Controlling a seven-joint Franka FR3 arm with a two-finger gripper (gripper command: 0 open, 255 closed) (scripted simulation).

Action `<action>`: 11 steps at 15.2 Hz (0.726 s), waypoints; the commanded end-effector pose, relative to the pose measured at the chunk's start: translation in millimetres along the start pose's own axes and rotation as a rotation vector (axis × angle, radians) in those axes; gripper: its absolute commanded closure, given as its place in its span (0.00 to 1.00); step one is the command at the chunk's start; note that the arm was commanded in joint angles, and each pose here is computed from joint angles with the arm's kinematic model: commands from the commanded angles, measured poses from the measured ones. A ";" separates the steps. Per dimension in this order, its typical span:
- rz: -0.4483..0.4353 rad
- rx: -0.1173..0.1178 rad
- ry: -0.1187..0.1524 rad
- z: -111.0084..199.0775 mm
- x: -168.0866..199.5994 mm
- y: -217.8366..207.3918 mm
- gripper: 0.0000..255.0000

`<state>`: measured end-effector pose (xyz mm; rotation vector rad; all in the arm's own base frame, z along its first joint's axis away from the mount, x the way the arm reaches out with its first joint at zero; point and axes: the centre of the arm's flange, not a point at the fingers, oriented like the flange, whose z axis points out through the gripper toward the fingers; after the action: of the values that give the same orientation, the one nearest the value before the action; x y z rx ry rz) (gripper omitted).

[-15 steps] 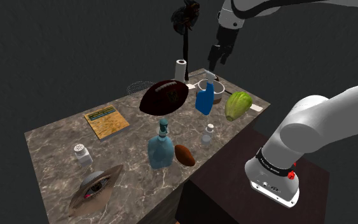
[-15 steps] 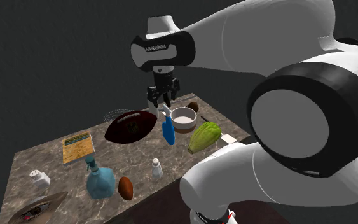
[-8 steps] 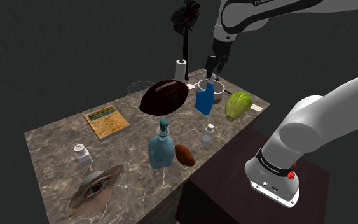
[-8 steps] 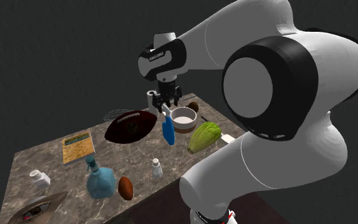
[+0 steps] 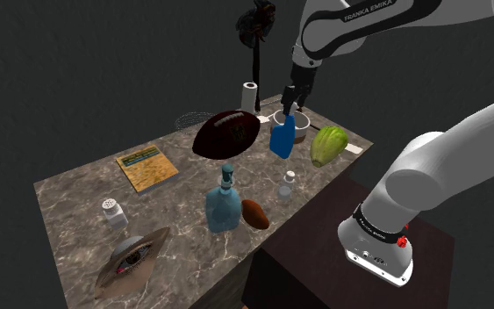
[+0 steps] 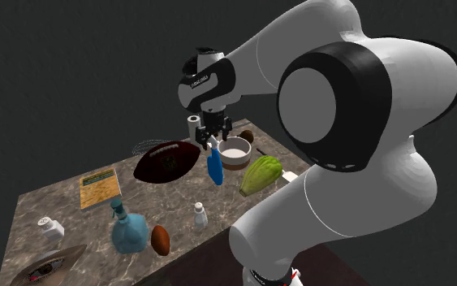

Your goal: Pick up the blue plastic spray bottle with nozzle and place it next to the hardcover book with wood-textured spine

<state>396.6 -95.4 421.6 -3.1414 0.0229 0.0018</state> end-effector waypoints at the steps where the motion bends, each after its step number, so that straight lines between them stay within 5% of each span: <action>1: 0.000 0.000 0.000 0.3 -0.1 0.1 0.00; 4: 0.000 0.000 0.000 0.3 -0.1 0.1 0.00; 5: 0.000 0.000 0.000 0.3 -0.1 0.1 1.00; 11: 0.000 0.000 0.000 0.3 -0.1 0.0 1.00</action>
<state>396.6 -95.4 421.5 -3.1415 0.0230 0.0010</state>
